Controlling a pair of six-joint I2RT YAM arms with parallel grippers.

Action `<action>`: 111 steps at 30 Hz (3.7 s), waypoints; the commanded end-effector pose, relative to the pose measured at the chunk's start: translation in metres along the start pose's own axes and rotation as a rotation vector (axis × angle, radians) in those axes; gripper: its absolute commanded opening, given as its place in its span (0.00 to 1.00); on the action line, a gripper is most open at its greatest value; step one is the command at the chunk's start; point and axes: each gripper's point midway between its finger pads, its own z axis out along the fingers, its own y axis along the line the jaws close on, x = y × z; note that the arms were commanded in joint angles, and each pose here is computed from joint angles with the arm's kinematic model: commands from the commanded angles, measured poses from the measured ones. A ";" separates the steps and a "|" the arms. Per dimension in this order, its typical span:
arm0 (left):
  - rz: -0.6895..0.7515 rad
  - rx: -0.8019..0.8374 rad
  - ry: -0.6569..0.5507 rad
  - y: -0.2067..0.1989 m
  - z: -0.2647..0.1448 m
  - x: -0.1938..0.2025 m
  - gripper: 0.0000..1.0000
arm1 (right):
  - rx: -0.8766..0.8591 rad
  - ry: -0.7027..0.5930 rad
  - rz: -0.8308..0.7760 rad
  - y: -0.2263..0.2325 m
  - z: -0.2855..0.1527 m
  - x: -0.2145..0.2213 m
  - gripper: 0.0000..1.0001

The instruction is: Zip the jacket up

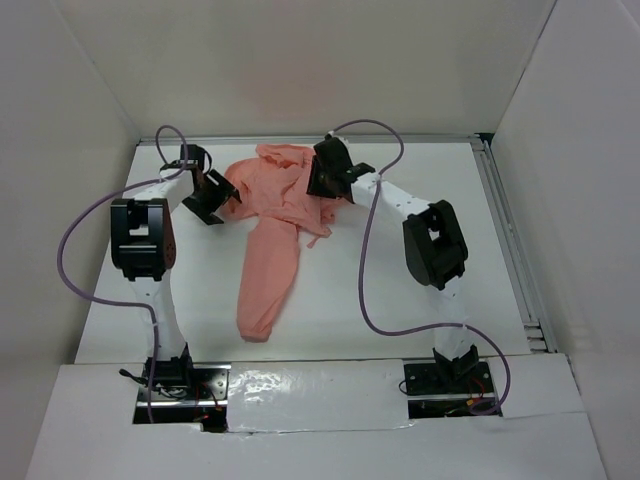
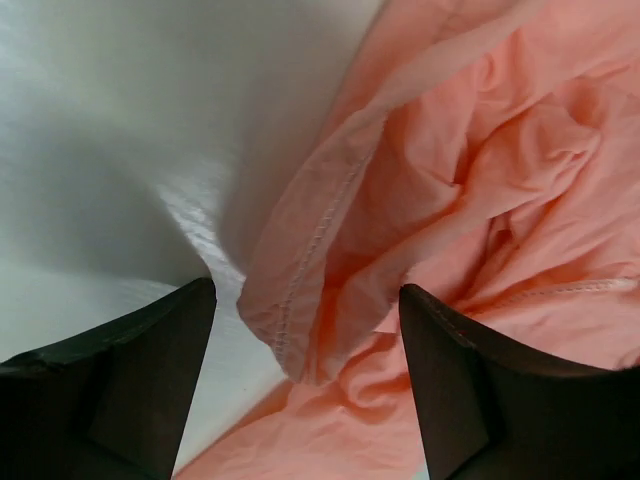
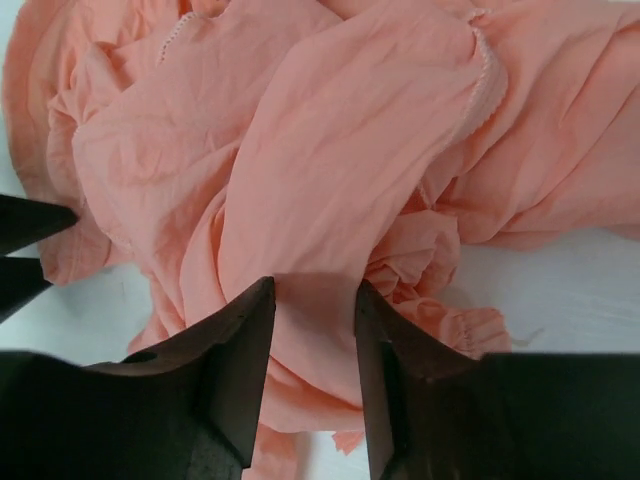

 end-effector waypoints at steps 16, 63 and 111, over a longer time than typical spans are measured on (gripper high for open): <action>0.185 0.271 -0.202 -0.068 -0.131 -0.011 0.00 | -0.090 -0.369 -0.072 0.010 -0.186 -0.092 0.00; 0.755 1.103 -0.831 -0.156 -0.549 0.033 0.00 | -0.329 -1.056 -0.130 -0.014 -0.553 -0.266 0.00; 0.139 0.321 0.046 0.022 -0.128 0.051 0.99 | 0.229 0.079 0.156 -0.156 -0.189 0.094 1.00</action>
